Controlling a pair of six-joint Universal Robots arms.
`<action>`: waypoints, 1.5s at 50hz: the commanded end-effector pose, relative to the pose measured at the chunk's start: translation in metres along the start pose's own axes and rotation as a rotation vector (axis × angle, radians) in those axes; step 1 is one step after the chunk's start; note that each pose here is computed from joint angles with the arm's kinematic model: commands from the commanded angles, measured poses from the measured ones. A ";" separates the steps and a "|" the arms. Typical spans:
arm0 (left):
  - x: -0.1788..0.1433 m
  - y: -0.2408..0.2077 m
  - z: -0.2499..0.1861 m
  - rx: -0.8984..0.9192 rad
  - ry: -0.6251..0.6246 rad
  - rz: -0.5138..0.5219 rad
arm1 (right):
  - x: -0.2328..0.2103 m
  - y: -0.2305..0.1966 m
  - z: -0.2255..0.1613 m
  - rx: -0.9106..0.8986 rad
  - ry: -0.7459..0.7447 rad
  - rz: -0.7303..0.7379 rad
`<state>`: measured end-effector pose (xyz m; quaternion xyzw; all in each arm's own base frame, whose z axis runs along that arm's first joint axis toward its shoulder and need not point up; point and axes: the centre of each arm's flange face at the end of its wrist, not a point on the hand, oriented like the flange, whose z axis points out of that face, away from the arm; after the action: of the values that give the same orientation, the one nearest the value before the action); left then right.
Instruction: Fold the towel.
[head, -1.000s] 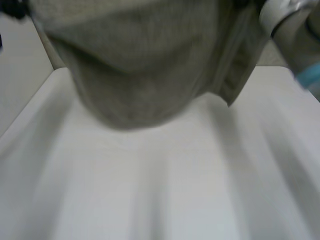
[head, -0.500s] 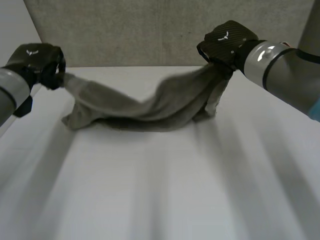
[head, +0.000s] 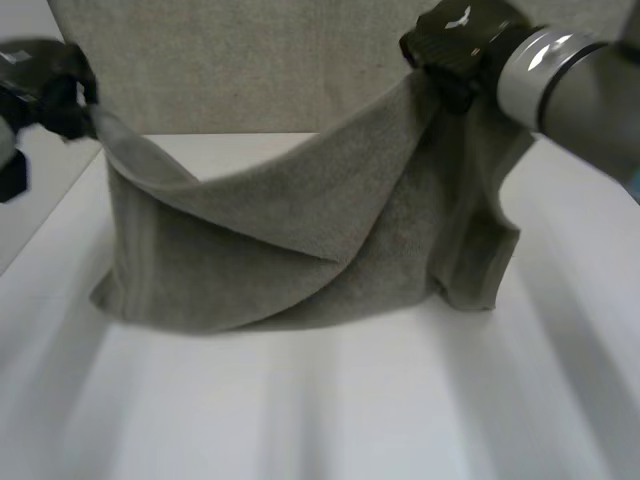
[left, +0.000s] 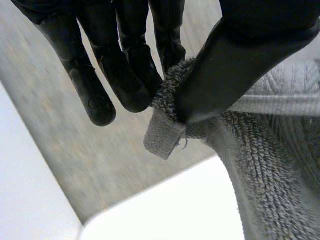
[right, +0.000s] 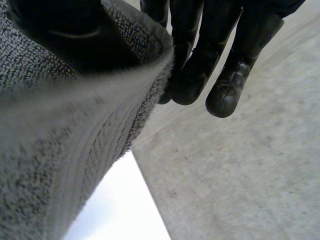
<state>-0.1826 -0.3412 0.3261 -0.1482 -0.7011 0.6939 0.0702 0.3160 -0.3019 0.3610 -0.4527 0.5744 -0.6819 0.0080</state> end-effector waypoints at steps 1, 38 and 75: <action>0.003 0.030 0.054 -0.048 -0.018 0.017 | -0.002 0.025 0.049 0.042 0.080 -0.139; 0.021 0.139 0.040 -0.262 0.003 0.046 | -0.104 0.131 0.056 -0.193 -0.203 -0.032; -0.015 0.155 0.000 -0.297 -0.098 0.132 | -0.087 0.172 -0.023 -0.287 0.111 0.413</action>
<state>-0.1553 -0.3398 0.1770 -0.1748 -0.7949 0.5805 -0.0257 0.2880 -0.2955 0.1796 -0.3647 0.7240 -0.5821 0.0630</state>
